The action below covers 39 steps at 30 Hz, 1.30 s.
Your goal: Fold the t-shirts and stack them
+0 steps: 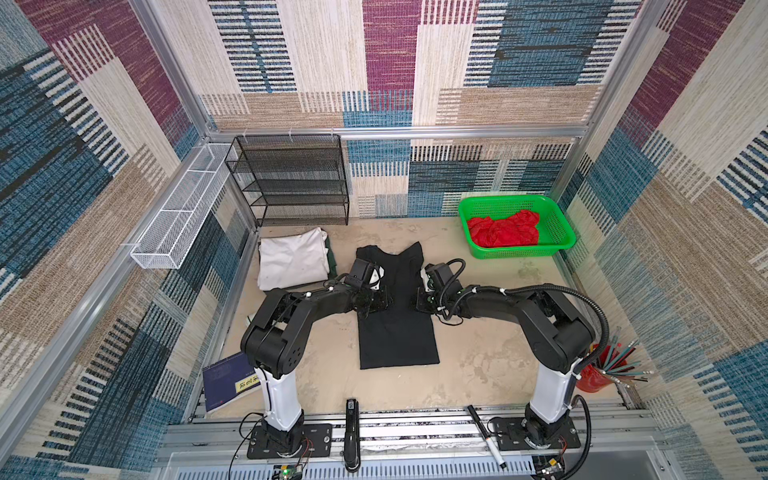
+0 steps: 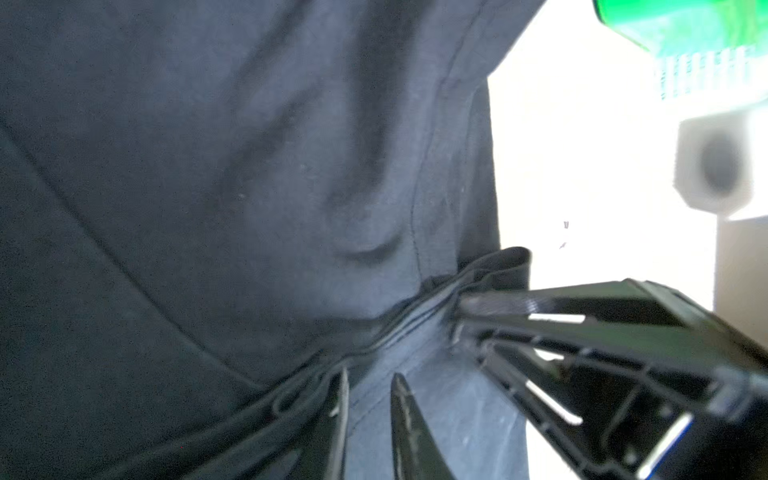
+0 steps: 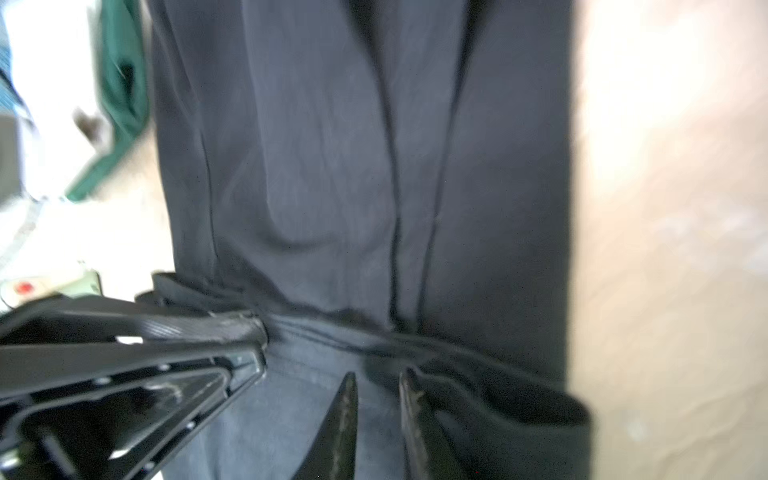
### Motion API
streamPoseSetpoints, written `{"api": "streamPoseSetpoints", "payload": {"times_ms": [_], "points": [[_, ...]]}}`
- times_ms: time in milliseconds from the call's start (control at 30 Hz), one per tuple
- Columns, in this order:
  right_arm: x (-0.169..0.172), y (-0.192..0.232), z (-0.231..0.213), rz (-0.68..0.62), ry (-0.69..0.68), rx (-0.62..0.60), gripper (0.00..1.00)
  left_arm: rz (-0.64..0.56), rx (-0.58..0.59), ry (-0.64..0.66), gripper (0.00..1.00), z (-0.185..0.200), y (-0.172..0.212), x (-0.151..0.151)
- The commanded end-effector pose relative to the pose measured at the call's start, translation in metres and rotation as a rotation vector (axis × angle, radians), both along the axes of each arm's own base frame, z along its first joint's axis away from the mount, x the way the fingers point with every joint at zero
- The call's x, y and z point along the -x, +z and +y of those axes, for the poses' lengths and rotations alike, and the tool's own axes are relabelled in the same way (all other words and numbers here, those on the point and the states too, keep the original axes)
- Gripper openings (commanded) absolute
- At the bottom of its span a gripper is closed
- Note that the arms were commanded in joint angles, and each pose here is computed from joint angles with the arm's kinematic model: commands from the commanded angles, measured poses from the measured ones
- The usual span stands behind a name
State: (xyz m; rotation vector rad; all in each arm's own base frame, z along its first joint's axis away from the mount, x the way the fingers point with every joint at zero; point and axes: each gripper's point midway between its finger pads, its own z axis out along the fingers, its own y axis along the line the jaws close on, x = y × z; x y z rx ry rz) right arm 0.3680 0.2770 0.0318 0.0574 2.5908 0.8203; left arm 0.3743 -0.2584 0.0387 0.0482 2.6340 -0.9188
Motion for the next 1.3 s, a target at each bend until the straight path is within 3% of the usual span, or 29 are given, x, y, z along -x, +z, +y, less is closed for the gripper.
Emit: {"api": "streamPoseSetpoints", "payload": {"times_ms": [0, 133, 433, 600, 767, 1000, 1100, 1267], "points": [[0.002, -0.020, -0.022, 0.021, -0.036, 0.053, 0.23, 0.005, -0.049, 0.070, 0.22, 0.020, -0.017, -0.007], [0.007, -0.025, -0.028, 0.023, -0.023, 0.074, 0.22, -0.007, -0.035, 0.058, 0.23, 0.028, -0.018, -0.004], [0.012, -0.001, -0.034, -0.051, -0.023, 0.059, 0.22, -0.137, -0.053, 0.097, 0.27, 0.065, 0.024, 0.015], [0.020, 0.024, -0.035, -0.095, -0.028, 0.017, 0.23, -0.075, -0.027, 0.097, 0.24, 0.066, 0.015, 0.033], [0.042, 0.041, -0.040, -0.097, -0.037, 0.000, 0.23, -0.028, 0.000, 0.087, 0.22, 0.068, 0.014, 0.072], [0.089, 0.025, -0.033, 0.007, -0.011, -0.049, 0.23, 0.034, -0.020, 0.064, 0.22, 0.074, 0.016, 0.136], [0.100, 0.002, -0.041, 0.063, -0.046, -0.027, 0.23, 0.083, -0.053, 0.079, 0.22, 0.082, -0.003, 0.153], [0.103, -0.010, -0.066, 0.097, -0.116, 0.113, 0.23, 0.180, -0.113, 0.101, 0.21, 0.094, -0.027, 0.171]]}}
